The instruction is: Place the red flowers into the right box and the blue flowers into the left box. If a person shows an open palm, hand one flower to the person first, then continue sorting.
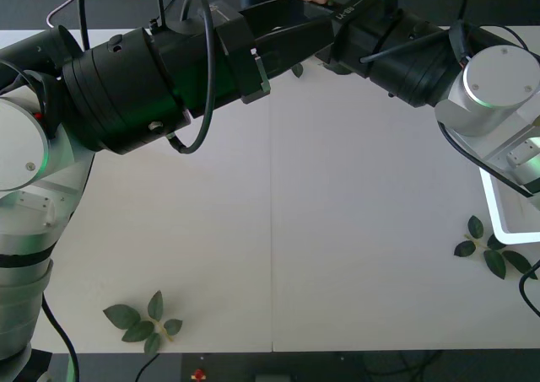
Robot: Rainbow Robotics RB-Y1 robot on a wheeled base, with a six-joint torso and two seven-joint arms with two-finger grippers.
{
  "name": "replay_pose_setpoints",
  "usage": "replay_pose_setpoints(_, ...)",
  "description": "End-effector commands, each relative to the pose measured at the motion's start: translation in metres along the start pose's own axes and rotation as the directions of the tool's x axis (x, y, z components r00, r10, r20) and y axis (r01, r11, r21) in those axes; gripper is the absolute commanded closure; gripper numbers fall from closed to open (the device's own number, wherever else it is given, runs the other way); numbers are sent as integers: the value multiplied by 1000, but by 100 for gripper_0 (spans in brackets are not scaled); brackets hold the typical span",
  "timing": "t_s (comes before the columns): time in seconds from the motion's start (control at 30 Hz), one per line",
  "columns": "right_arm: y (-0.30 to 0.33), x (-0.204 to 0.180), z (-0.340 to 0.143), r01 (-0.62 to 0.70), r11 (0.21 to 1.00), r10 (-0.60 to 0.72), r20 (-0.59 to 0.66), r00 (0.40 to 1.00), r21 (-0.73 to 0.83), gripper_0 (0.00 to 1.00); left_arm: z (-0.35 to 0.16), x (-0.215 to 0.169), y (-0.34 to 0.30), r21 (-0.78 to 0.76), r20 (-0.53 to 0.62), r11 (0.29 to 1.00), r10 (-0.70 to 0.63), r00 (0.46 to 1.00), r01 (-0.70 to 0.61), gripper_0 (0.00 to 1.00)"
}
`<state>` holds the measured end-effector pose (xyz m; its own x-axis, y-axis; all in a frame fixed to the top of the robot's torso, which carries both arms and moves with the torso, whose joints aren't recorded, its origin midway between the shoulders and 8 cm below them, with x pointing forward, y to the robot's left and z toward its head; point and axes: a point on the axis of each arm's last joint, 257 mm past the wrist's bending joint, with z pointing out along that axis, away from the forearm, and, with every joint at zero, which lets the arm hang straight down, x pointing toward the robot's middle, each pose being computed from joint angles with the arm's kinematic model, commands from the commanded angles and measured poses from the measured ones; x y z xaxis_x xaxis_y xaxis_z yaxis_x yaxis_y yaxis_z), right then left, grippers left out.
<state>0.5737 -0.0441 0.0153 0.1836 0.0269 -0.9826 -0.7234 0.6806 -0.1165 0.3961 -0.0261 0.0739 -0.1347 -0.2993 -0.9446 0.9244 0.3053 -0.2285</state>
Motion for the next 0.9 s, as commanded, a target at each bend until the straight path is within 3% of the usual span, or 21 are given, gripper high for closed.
replay_pose_setpoints(0.03,9,-30,14,33,999,-32,58,998,-10,18,-3,3,-12,19,-11,1000,-10,1000,11,0)
replay_pose_setpoints(0.07,9,-30,14,30,1000,-29,58,998,-11,0,-3,3,-12,19,-11,1000,-10,1000,11,0)
replay_pose_setpoints(0.9,2,-25,-5,-31,998,32,24,999,-59,0,-3,3,-12,19,-11,1000,-10,1000,11,0)
